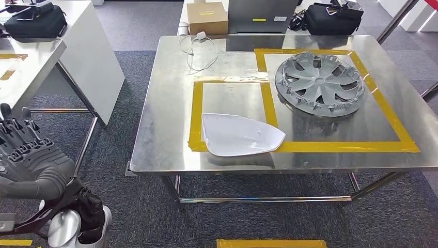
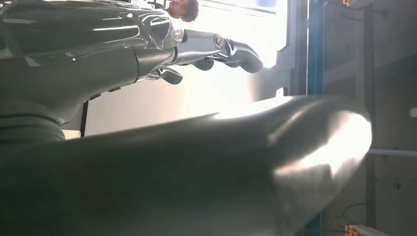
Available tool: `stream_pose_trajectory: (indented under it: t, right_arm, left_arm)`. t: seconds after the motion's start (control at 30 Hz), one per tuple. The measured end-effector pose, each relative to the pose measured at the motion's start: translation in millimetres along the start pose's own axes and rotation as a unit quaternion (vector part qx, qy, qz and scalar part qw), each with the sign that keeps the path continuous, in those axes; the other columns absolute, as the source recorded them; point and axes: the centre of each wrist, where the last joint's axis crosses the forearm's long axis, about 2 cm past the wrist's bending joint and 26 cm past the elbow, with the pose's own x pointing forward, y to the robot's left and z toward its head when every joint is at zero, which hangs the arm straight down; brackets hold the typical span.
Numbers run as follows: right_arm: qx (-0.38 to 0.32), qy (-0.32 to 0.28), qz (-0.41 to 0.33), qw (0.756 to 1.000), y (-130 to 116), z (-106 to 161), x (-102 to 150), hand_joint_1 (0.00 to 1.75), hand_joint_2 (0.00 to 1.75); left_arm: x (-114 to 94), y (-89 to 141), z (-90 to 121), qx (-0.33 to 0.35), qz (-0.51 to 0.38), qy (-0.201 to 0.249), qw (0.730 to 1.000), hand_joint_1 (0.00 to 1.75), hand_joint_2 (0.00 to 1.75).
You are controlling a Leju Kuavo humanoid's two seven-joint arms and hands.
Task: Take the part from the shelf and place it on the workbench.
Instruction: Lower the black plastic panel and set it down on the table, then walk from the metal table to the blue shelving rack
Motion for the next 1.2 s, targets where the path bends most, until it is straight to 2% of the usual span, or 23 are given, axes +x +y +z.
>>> stream_pose_trajectory:
  t: [1.2]
  right_arm:
    - [-0.002,0.011,-0.012,1.000,-0.8,-0.1,-1.0,0.00,0.00]
  left_arm:
    - [-2.9,6.9,2.8,-0.004,0.019,0.011,1.000,0.00,0.00]
